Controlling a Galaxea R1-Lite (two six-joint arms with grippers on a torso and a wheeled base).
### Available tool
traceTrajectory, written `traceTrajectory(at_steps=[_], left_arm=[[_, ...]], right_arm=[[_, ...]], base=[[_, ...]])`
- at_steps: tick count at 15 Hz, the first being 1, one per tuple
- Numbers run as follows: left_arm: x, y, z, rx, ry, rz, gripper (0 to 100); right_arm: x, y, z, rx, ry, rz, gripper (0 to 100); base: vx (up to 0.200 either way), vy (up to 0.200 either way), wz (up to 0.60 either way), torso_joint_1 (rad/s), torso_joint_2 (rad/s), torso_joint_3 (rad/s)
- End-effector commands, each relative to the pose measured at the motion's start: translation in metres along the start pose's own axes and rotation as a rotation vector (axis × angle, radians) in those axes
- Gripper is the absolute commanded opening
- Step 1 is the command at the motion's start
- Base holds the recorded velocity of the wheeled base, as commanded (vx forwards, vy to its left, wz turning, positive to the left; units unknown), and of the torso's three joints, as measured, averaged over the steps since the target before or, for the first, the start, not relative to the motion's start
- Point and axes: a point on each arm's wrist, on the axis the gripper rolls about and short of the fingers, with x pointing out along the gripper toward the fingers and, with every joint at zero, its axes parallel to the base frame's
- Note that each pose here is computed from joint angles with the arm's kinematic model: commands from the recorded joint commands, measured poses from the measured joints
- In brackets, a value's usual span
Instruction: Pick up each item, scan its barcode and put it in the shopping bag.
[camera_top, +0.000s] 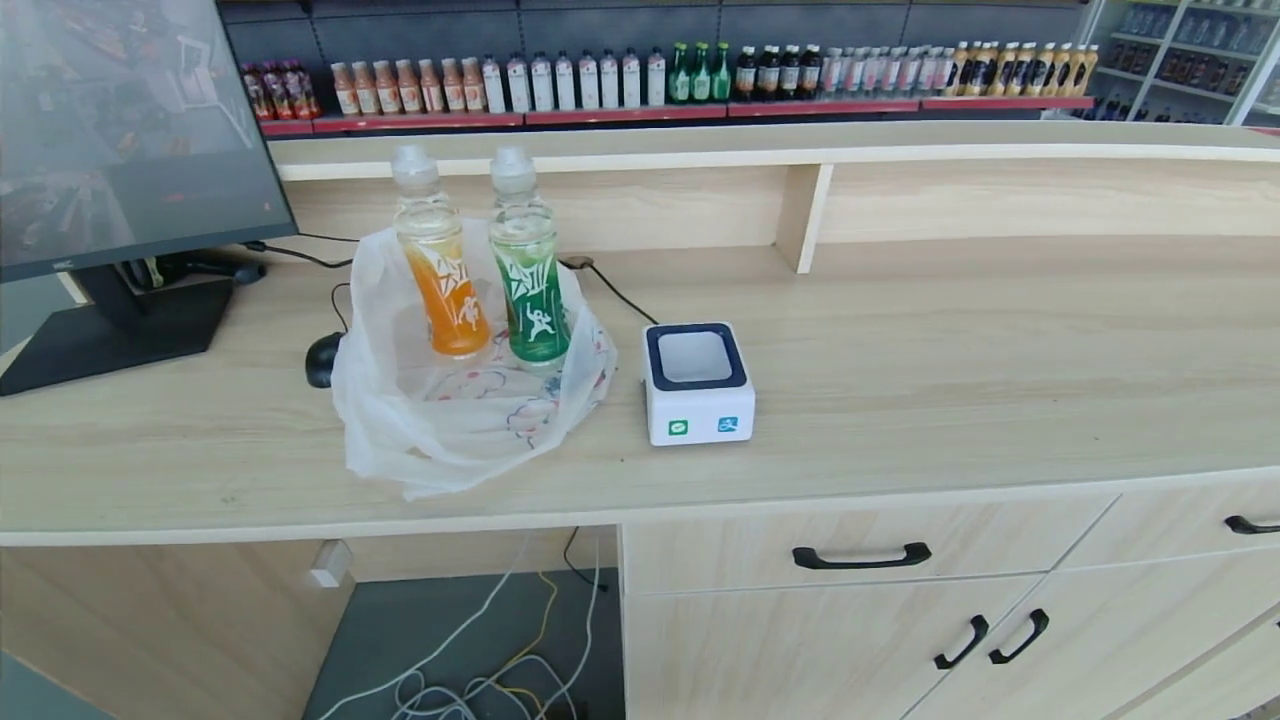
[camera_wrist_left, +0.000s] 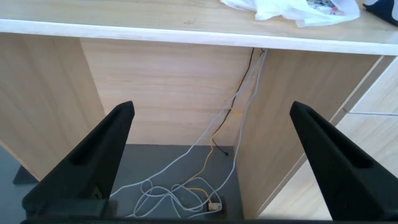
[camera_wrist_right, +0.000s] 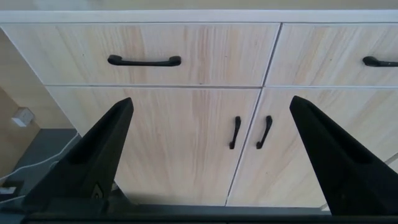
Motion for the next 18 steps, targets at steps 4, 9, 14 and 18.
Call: traceTrajectory(at_steps=[4,9,14,18], left_arm=[[0.0000,0.0000,0.0000,0.000,0.000,0.001,100],[0.0000,0.0000,0.0000,0.001,0.000,-0.001,100],[0.0000,0.0000,0.0000,0.001,0.000,0.001,100],[0.0000,0.0000,0.0000,0.007,0.000,-0.001,100]], right_arm=[[0.0001,0.0000,0.0001,0.000,0.001,0.001,100],[0.0001,0.0000,0.0001,0.000,0.001,0.001,100],[0.0001,0.0000,0.0001,-0.002,0.001,0.001,100],[0.0001,0.0000,0.0001,0.000,0.001,0.001,100]], base=[[0.000,-0.200,0.00,0.002,0.00,0.000],[0.000,-0.040,0.00,0.000,0.00,0.000],[0.000,0.000,0.00,0.000,0.00,0.000],[0.000,0.000,0.00,0.000,0.00,0.000]])
